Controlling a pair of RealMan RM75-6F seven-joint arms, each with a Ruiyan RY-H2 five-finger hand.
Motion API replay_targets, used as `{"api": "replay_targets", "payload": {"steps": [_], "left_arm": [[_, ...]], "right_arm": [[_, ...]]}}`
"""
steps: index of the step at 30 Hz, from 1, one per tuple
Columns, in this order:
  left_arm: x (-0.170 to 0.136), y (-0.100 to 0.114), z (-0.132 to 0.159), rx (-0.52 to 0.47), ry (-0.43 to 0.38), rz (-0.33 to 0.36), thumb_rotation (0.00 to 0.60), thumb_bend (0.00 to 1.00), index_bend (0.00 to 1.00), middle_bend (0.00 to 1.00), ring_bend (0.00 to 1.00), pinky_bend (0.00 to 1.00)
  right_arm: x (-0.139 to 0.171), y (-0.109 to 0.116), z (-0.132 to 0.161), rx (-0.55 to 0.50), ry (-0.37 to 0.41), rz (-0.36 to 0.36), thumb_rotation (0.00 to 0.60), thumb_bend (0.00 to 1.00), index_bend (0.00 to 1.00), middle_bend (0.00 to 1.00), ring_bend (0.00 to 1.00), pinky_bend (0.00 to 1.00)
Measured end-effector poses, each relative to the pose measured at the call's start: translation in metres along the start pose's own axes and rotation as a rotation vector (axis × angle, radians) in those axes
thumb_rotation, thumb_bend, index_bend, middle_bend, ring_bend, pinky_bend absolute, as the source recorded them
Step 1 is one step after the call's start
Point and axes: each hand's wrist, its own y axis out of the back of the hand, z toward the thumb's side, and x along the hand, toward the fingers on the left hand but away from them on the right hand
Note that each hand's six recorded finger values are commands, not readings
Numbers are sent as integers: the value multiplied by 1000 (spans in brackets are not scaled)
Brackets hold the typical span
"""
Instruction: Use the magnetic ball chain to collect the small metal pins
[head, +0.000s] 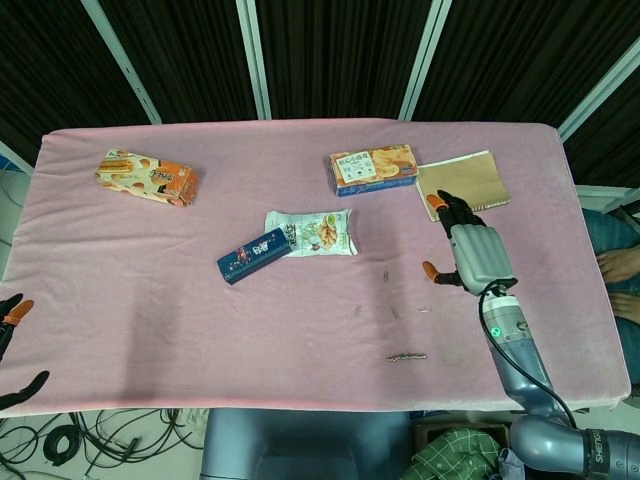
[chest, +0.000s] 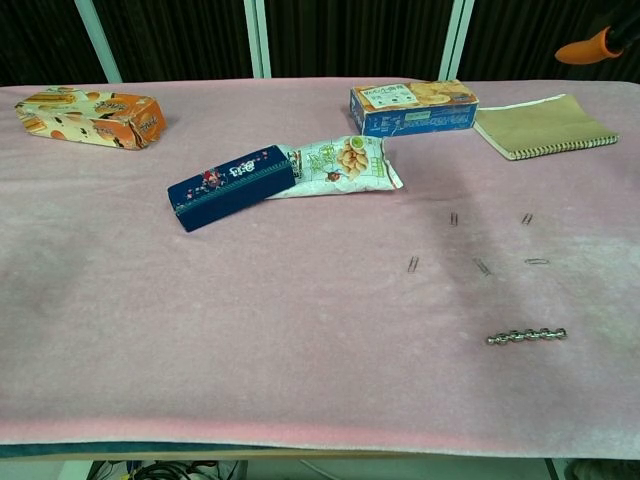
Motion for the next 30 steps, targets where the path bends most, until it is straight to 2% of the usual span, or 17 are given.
{"api": "replay_targets", "payload": {"steps": [5, 13, 19, 22, 25, 30], "left_arm": [[2, -4, -1, 7, 6, -16, 600, 223, 59, 17, 0, 0], [5, -3, -4, 1, 20, -16, 600, 223, 59, 17, 0, 0], [2, 0, -5, -5, 23, -5, 600, 222, 59, 17, 0, 0], [2, 0, -5, -6, 25, -3, 600, 222, 58, 17, 0, 0], [3, 0, -6, -4, 29, -7, 600, 222, 59, 17, 0, 0], [4, 0, -6, -4, 30, -7, 600, 223, 59, 17, 0, 0]], "right_arm": [[3, -13, -4, 14, 4, 11, 600, 205, 64, 0, 20, 200], [10, -22, 1, 30, 8, 43, 600, 205, 83, 0, 19, 200], [26, -38, -7, 142, -25, 108, 600, 200, 122, 0, 17, 200], [44, -56, -12, 184, -49, 177, 600, 188, 133, 0, 17, 200], [64, -78, -13, 156, -74, 251, 600, 183, 182, 0, 19, 200], [81, -104, -12, 112, -107, 285, 600, 184, 218, 0, 20, 200]]}}
